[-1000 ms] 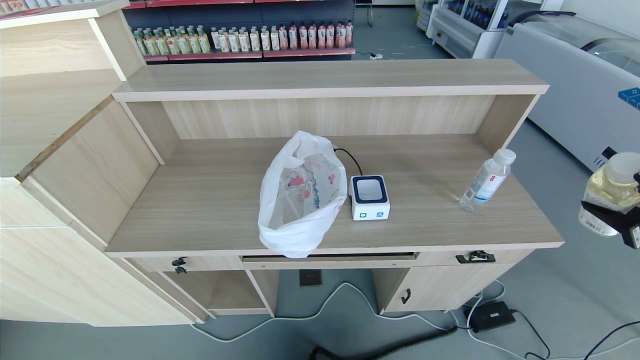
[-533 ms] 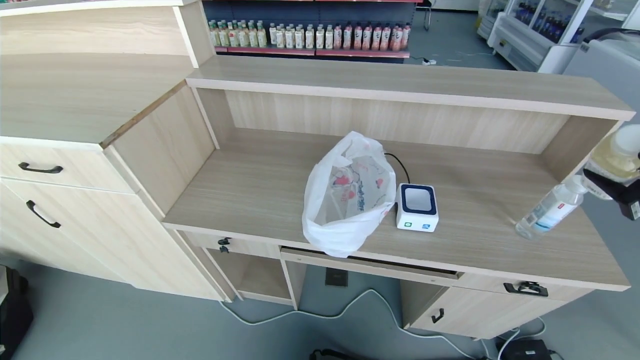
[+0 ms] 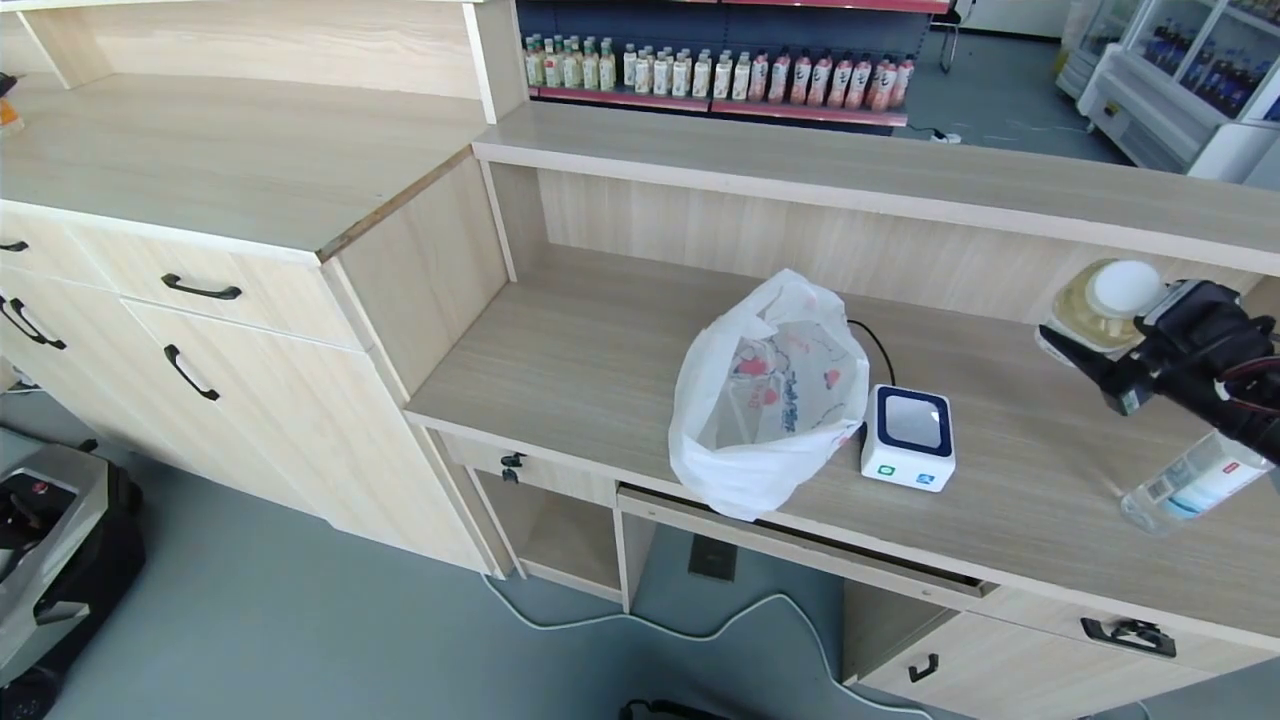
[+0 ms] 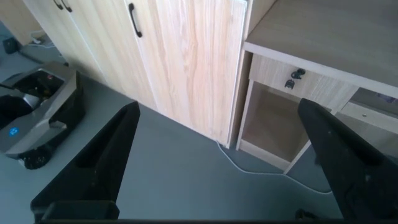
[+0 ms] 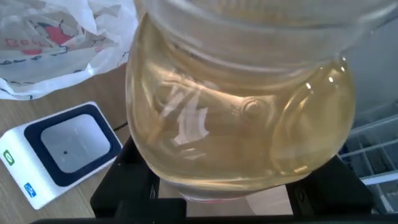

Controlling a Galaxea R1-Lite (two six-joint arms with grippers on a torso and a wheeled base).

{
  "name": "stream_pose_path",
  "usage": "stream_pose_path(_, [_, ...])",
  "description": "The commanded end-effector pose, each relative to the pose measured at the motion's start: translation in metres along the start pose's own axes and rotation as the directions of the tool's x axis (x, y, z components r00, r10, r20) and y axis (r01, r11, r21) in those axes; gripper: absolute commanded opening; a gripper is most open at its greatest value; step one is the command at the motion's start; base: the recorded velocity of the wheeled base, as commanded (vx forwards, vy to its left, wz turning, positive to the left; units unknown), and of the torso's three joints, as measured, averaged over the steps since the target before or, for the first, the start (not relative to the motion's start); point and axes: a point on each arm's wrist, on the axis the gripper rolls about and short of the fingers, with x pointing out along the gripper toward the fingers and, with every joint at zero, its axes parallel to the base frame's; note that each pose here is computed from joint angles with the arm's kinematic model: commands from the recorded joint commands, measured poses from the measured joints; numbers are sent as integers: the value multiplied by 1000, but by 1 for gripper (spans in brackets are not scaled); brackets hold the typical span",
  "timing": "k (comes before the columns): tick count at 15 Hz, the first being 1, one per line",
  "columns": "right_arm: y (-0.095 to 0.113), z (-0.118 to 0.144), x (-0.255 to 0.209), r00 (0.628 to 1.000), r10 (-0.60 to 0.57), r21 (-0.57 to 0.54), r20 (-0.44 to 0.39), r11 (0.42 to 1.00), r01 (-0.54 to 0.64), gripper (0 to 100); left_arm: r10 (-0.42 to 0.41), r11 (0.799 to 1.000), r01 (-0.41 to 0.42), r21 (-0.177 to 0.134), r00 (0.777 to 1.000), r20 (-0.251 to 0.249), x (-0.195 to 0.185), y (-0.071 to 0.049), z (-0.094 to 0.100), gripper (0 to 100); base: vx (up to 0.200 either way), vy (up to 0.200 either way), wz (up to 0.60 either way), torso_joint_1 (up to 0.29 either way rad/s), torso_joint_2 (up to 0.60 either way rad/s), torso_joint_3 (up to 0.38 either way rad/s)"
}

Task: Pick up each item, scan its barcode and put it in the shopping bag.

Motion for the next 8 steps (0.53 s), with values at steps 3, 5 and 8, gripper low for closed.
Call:
stream_pose_path(3, [44,-35,29,990,136,113,41,984,-140,0,0,1000,0,0,1000,1,0,0,0,100,0,0,0,0,0,0])
stream_pose_path(5, [51,-41,39,985,152,103,84,982,-160,0,1,1000,-1,0,1000,1,0,0,0,100,0,0,0,0,0,0])
stream_pose_path(8, [61,-46,42,983,155,99,97,981,-165,0,1,1000,-1,0,1000,1,0,0,0,100,0,0,0,0,0,0])
